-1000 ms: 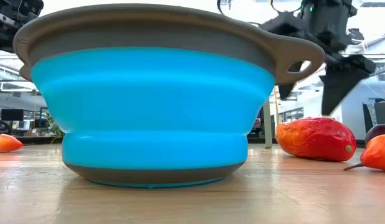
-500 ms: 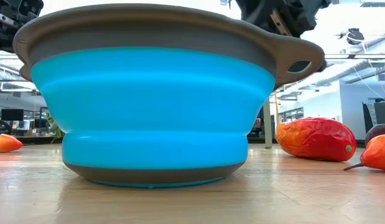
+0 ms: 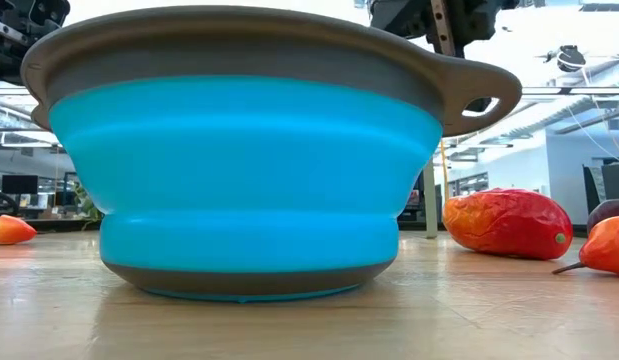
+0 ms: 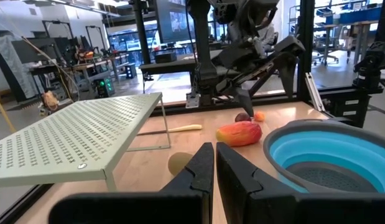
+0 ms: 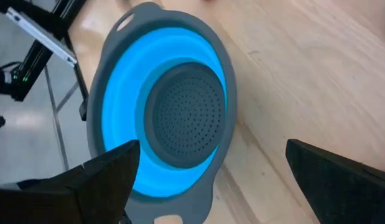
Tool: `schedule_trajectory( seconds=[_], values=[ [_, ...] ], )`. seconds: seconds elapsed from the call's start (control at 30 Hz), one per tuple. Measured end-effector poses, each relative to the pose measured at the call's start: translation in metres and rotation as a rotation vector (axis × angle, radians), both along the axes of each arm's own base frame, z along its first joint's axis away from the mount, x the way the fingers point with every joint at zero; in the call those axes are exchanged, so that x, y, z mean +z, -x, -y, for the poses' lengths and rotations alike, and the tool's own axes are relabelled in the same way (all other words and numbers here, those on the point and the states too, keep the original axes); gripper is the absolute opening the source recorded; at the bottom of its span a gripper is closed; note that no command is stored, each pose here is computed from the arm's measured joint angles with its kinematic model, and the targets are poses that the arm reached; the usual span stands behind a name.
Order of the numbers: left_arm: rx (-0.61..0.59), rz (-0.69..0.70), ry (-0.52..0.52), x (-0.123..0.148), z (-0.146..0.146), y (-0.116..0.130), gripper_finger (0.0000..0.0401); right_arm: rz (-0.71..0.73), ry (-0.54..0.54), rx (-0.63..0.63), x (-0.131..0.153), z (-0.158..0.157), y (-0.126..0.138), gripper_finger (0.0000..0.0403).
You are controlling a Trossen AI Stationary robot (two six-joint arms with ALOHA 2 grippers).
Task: Pick & Place Fruit
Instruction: Put the colander on the shelf
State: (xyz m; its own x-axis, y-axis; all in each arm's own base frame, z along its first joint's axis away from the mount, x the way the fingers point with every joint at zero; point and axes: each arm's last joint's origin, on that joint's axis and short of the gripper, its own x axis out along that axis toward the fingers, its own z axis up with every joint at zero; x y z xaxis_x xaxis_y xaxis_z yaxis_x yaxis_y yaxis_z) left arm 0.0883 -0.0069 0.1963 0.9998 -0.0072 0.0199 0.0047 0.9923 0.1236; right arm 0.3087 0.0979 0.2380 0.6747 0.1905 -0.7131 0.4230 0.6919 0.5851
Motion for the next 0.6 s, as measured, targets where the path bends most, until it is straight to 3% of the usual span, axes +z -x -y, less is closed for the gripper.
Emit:
schedule_trajectory(
  seconds=[0.37, 0.6],
  values=[
    [0.000, 0.000, 0.000, 0.000, 0.000, 0.000, 0.0021, -0.045, -0.001, 0.089, -0.034, -0.006, -0.019, 0.0394],
    [0.000, 0.001, 0.000, 0.000, 0.000, 0.000, 0.0021, -0.058, 0.031, 0.077, -0.041, -0.003, -0.023, 0.0394]
  ],
)
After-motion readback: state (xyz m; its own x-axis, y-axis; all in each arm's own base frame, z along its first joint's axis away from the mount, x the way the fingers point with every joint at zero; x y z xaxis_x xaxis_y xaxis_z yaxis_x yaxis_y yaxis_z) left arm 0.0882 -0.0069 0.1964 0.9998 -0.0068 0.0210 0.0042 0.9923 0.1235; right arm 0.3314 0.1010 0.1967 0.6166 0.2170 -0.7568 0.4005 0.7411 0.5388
